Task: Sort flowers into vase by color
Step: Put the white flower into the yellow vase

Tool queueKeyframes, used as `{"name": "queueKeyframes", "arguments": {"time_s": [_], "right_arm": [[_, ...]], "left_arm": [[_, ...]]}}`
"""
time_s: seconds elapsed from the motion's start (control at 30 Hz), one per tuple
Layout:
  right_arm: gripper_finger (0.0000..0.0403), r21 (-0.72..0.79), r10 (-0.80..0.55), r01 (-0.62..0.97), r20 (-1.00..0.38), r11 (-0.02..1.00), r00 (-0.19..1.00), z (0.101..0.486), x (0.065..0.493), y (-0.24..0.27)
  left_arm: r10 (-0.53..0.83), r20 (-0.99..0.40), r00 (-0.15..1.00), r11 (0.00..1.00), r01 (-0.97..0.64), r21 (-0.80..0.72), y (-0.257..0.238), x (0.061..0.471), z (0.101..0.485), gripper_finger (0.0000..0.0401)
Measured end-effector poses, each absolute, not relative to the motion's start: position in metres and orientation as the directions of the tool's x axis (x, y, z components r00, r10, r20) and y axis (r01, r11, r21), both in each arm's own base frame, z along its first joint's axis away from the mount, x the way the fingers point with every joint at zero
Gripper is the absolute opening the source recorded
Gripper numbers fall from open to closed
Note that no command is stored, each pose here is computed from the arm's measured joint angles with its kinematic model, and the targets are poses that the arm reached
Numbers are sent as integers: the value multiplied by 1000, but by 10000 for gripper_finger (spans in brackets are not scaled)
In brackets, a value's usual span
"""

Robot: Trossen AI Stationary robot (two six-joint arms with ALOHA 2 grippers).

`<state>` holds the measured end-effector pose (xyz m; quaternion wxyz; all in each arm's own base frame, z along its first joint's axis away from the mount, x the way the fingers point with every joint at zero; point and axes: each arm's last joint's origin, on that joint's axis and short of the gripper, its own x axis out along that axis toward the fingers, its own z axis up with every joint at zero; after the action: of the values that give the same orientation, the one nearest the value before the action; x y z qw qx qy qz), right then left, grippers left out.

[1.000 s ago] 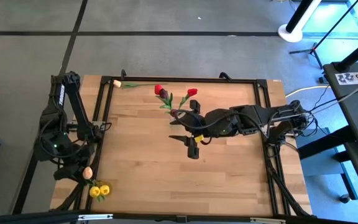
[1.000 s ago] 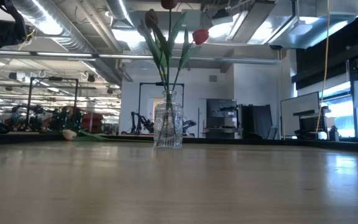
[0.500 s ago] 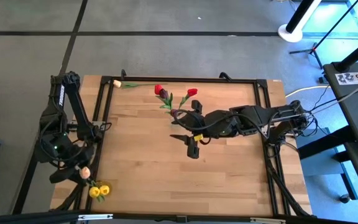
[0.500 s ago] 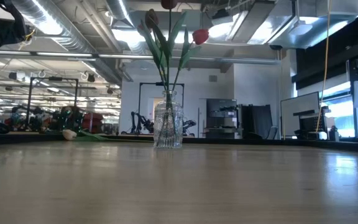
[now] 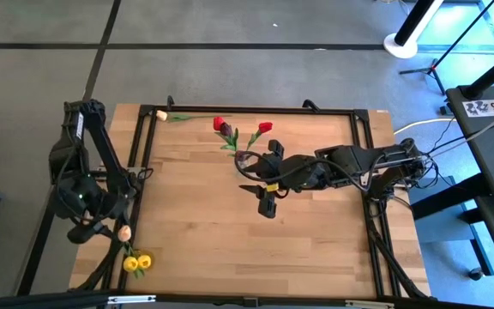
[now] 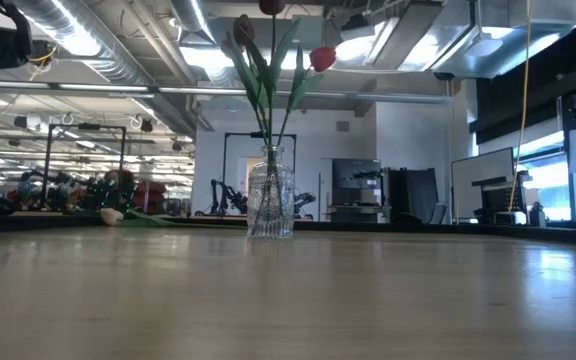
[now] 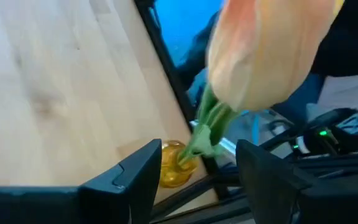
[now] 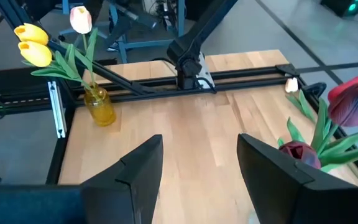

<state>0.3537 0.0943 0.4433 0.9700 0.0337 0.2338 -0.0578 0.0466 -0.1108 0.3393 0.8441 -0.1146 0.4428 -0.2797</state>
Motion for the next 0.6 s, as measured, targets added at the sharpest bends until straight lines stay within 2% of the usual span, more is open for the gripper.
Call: {"name": "queueKeyframes", "arguments": {"time_s": [0.27,0.33,0.4,0.5,0.6], "right_arm": [[205,47,-98,134,-458,990,884,443,354,94],[205,49,-119,158,-451,986,885,444,354,94],[205,56,-160,204,-436,977,886,445,355,91],[205,85,-179,235,-418,968,891,447,359,78],[205,157,-155,234,-401,959,903,449,364,62]], "left_arm": [[-586,-711,388,800,414,-434,-101,42,356,201],[-549,-742,386,829,368,-422,-92,39,361,201],[-459,-787,412,887,255,-384,-77,35,368,201],[-312,-771,556,942,74,-328,-49,31,377,201],[-133,-559,818,933,-87,-349,-20,30,386,201]]}}
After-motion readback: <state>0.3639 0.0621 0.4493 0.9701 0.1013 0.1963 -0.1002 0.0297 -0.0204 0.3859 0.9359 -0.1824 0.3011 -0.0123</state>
